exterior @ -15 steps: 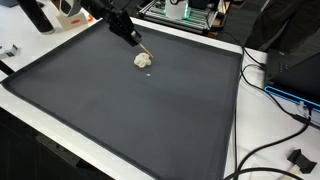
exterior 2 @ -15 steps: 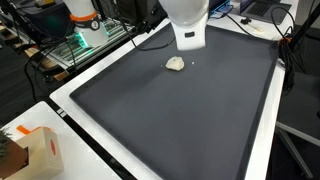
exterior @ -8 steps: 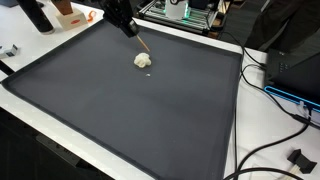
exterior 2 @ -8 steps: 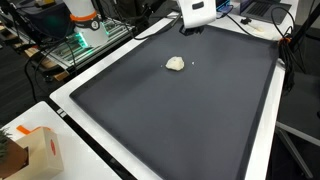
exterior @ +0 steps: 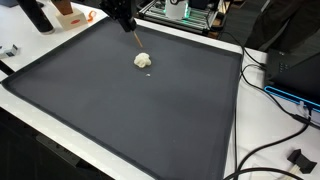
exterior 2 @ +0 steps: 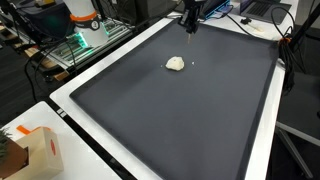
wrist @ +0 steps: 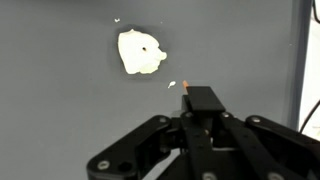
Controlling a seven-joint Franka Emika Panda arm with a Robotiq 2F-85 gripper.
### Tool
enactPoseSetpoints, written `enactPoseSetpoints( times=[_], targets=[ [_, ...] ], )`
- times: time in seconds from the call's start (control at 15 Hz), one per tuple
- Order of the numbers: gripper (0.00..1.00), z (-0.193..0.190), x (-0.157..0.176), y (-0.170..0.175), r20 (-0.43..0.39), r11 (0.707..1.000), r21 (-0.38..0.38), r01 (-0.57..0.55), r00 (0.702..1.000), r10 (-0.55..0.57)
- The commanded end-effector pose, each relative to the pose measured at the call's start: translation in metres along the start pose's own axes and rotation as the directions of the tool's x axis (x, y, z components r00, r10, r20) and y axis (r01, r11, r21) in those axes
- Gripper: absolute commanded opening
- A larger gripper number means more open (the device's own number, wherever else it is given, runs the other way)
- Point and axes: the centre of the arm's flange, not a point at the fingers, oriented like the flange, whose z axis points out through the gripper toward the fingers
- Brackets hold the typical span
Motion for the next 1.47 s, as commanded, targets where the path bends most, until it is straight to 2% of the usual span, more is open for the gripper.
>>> enactPoseSetpoints(
  times=[0.0,0.53,0.6,0.67,0.93,1.0,1.13,1.4],
  targets=[
    [0.03,0.002,-0.013,-0.012,-0.012,0.993,-0.118,0.029,0.999,-0.031],
    [0.03,0.007,-0.016,-0.032,0.042,0.957,-0.275,0.091,0.996,-0.082],
    [0.03,0.005,-0.005,-0.026,0.039,0.969,-0.229,0.087,0.996,-0.081],
    [0.13,0.005,-0.005,-0.028,0.04,0.968,-0.233,0.092,0.996,-0.085],
    [0.13,0.005,-0.004,-0.028,0.039,0.968,-0.232,0.091,0.996,-0.084],
    [0.03,0.005,-0.004,-0.028,0.039,0.968,-0.232,0.091,0.996,-0.084],
    [0.03,0.013,0.004,-0.017,0.042,0.956,-0.272,0.112,0.994,-0.105],
    [0.03,0.026,0.008,-0.004,0.062,0.956,-0.268,0.122,0.992,-0.109]
  ],
)
